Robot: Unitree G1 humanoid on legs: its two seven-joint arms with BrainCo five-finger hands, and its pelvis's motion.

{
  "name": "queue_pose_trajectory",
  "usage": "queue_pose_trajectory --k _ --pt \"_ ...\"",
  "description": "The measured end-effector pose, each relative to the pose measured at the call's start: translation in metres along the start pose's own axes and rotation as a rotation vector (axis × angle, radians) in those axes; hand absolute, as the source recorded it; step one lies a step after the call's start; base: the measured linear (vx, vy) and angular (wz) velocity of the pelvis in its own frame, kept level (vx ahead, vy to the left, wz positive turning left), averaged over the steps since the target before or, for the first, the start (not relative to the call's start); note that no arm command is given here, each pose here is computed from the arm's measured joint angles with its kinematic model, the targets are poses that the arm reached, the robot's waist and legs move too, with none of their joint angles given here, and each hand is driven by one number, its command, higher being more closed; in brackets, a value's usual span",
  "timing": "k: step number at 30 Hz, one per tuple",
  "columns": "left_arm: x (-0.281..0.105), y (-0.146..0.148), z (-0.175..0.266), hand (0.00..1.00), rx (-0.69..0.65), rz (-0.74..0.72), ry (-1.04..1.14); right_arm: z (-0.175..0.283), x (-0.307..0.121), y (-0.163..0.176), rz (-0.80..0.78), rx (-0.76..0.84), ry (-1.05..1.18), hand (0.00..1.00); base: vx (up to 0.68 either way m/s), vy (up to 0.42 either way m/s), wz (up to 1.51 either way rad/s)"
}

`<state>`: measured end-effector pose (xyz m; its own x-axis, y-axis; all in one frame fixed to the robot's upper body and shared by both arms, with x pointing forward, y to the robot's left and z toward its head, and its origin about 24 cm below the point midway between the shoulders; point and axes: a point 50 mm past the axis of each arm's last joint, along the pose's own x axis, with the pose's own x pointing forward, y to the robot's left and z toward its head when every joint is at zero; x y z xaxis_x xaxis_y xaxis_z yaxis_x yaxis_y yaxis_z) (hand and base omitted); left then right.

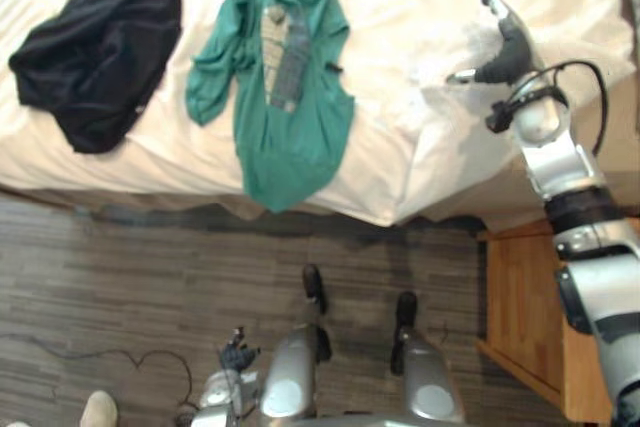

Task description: Tidy the bed and pick cloth on bed and put in laundry

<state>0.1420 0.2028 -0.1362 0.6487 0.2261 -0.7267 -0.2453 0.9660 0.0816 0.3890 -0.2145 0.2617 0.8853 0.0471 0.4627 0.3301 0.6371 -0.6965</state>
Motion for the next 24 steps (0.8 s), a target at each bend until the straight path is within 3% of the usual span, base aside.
queue_pose_trajectory --k 4,5,16,22,24 --pt "0.002 -0.006 0.008 0.00 -0.002 -0.022 -0.032 -0.001 0.006 -0.005 -0.009 -0.017 0.022 0.00 -0.01 0.002 0.01" --pt "0.002 -0.009 0.011 0.00 0.003 -0.034 -0.044 -0.006 0.008 -0.007 -0.008 -0.034 0.044 1.00 -0.03 0.010 0.04" --pt "0.006 -0.015 0.023 0.00 0.040 -0.073 -0.080 -0.035 0.010 -0.022 0.068 -0.203 0.170 1.00 0.00 0.004 0.02" --pt "0.006 -0.017 0.022 0.00 0.060 -0.079 -0.076 -0.057 -0.021 -0.004 0.084 -0.149 0.189 1.00 0.03 -0.005 0.03" --pt "0.006 -0.016 0.020 0.00 0.083 -0.077 -0.067 -0.064 -0.042 0.014 0.085 -0.048 0.193 1.00 0.06 -0.026 -0.04"
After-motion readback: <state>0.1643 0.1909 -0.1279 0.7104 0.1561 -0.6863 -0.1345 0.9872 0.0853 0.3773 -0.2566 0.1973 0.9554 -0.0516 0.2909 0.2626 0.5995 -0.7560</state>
